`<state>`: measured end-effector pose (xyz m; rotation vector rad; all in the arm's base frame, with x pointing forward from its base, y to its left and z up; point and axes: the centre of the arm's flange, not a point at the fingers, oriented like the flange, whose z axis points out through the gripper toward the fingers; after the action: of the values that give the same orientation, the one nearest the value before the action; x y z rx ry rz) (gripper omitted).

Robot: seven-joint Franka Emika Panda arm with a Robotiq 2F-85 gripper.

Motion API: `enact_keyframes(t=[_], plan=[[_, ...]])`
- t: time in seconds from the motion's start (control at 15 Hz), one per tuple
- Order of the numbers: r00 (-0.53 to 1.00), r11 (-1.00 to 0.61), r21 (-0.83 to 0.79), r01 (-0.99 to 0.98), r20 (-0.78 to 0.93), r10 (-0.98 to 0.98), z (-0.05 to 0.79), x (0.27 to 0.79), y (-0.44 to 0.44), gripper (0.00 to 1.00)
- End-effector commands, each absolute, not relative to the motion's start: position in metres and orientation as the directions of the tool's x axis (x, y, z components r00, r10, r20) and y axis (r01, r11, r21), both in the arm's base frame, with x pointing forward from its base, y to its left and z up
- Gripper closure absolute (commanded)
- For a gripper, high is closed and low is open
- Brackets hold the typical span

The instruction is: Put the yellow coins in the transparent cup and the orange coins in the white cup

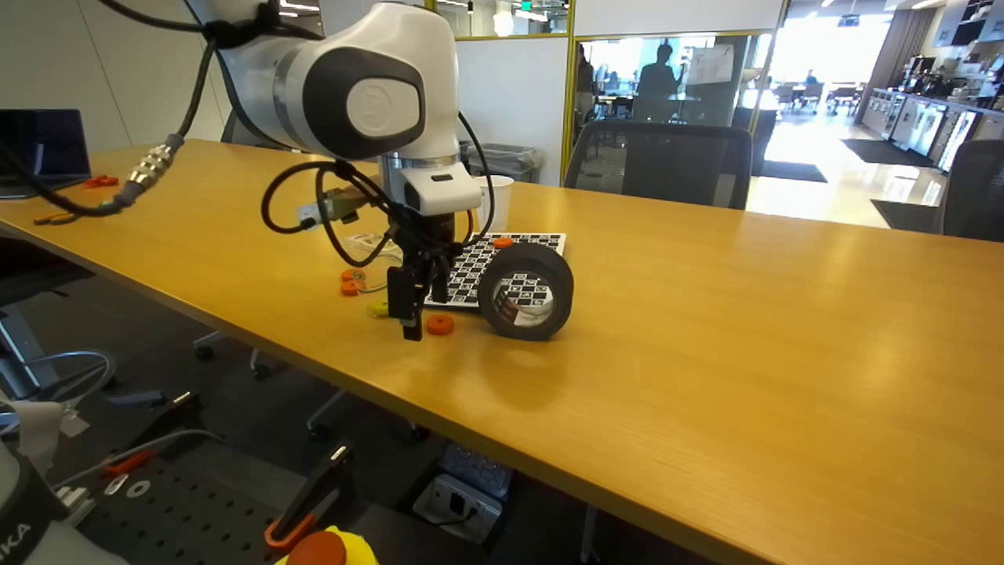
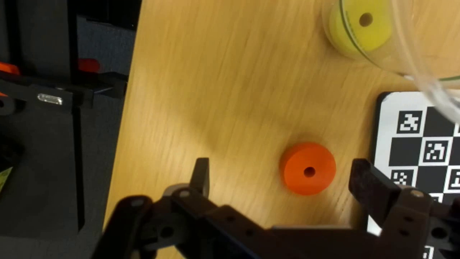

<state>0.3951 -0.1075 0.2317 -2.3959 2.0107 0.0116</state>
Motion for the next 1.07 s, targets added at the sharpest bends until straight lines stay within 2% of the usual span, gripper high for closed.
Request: enact_keyframes(t=[0.0,1.0], plan=[[0.168,-0.167,-0.038,-0.985,-0.015,-0.986,0.2157,0.4110,-0.1097,0.00],[0.142,-0.142,-0.040,-0.989,0.002,-0.990,0.2145,0.4138,-0.1169,0.00]])
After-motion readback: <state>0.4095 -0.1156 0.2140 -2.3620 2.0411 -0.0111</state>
